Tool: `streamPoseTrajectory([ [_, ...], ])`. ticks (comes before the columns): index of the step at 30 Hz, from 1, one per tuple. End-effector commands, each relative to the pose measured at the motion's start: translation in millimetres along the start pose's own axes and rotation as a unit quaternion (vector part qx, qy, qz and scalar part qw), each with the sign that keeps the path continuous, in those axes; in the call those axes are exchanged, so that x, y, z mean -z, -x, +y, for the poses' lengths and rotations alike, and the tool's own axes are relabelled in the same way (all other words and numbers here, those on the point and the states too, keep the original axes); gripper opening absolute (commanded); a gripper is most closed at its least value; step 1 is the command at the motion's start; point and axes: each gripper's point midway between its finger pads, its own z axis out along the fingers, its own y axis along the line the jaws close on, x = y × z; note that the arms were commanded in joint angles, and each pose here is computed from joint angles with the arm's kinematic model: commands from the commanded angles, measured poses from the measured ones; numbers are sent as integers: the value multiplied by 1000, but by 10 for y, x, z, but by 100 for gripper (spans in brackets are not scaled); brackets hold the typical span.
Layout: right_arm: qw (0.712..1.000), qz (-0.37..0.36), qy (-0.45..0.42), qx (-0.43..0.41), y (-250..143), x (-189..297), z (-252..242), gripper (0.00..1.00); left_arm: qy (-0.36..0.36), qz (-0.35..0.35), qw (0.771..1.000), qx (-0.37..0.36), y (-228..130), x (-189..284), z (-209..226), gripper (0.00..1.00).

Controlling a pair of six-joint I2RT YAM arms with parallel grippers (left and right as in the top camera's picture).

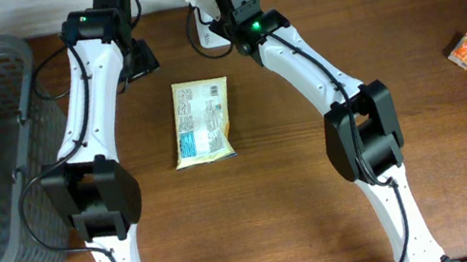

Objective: Scan the item barcode
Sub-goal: 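Hold the green tissue pack at the scanner, then carry it right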

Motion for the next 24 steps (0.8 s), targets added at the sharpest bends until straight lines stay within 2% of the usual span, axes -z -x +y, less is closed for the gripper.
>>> streamPoseTrajectory([
  [1,998,20,1,60,-169,-159,105,4,-1,-12,1000,7,30,115,19,99],
  [5,993,12,-61,100,-71,-166,-141,4,-1,-12,1000,7,30,115,19,99],
  [10,993,9,-60,104,-96,-199,-156,4,-1,-12,1000,7,30,115,19,99],
  [14,996,14,-54,71,-154,-245,-97,4,-1,-12,1000,7,29,115,17,99],
  [18,991,28,-88,96,-168,-226,-232,4,-1,-12,1000,7,30,115,19,99],
  [22,990,-2,-128,66,-10,-187,-405,4,-1,-12,1000,7,29,115,17,99],
  [24,994,-19,-99,40,20,-212,-298,4,-1,-12,1000,7,30,115,19,99],
])
